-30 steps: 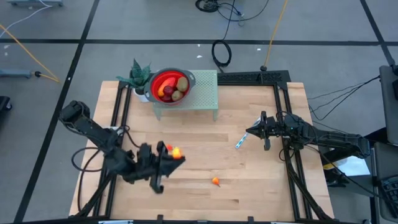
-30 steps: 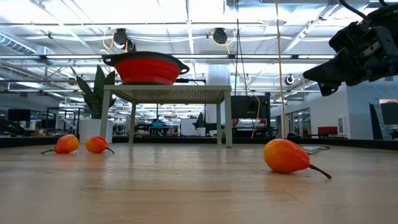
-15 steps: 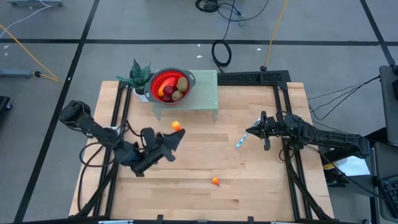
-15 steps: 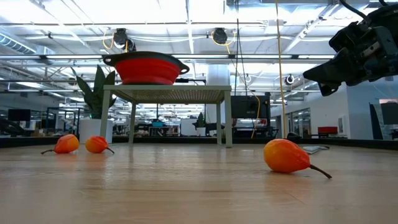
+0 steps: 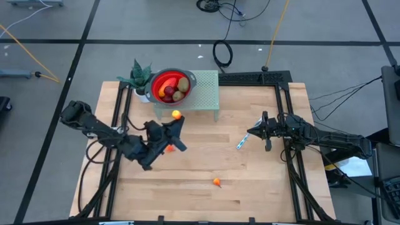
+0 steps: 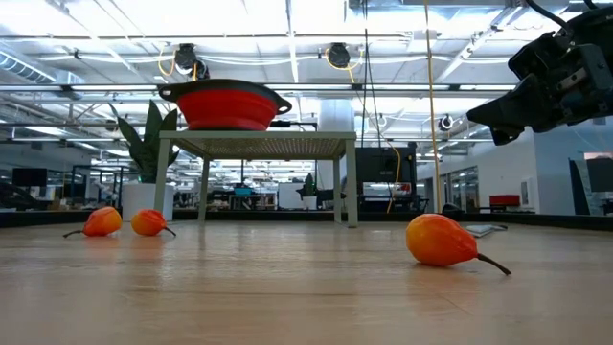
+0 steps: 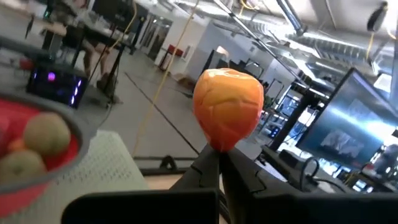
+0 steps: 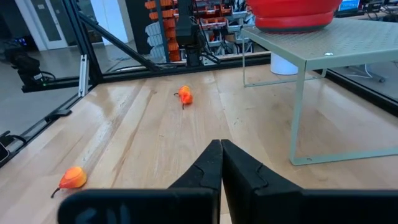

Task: Pick & Place Fruit
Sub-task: Put the pear into the red strainer bowl on the shelf

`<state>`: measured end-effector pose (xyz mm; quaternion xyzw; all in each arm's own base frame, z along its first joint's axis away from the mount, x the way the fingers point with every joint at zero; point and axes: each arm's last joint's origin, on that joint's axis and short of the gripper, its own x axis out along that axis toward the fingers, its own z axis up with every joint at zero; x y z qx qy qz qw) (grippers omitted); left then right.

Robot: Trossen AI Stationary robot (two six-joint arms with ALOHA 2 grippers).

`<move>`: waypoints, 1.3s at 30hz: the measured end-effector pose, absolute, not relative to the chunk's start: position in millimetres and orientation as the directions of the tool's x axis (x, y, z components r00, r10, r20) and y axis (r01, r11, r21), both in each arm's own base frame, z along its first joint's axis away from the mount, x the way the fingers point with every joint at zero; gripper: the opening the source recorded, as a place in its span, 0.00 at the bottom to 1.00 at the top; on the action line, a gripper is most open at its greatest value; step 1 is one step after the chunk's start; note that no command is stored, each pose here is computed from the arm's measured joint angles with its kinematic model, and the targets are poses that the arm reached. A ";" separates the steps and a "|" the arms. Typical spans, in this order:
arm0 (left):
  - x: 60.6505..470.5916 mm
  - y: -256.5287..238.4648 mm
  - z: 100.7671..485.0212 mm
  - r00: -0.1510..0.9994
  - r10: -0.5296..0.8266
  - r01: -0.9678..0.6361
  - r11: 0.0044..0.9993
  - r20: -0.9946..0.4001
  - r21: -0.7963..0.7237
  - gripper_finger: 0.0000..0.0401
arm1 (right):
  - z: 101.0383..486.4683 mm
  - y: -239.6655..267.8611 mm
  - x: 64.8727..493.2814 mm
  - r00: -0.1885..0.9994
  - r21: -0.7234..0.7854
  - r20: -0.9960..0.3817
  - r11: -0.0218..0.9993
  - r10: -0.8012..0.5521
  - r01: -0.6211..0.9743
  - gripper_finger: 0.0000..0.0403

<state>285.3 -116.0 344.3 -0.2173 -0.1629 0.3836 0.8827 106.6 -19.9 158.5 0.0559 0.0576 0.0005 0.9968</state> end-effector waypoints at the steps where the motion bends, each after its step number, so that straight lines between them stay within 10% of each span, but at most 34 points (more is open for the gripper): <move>1: 287.0 -112.8 344.5 0.655 0.745 -0.610 0.621 0.129 -0.492 0.00 | 158.5 -19.9 106.6 0.993 0.112 -0.115 0.994 0.007 0.005 0.00; 39: 257.5 88.4 339.4 0.675 0.700 -0.737 0.629 -0.233 -0.247 0.00 | 158.0 -21.9 106.5 0.991 0.099 -0.122 0.993 -0.057 0.070 0.00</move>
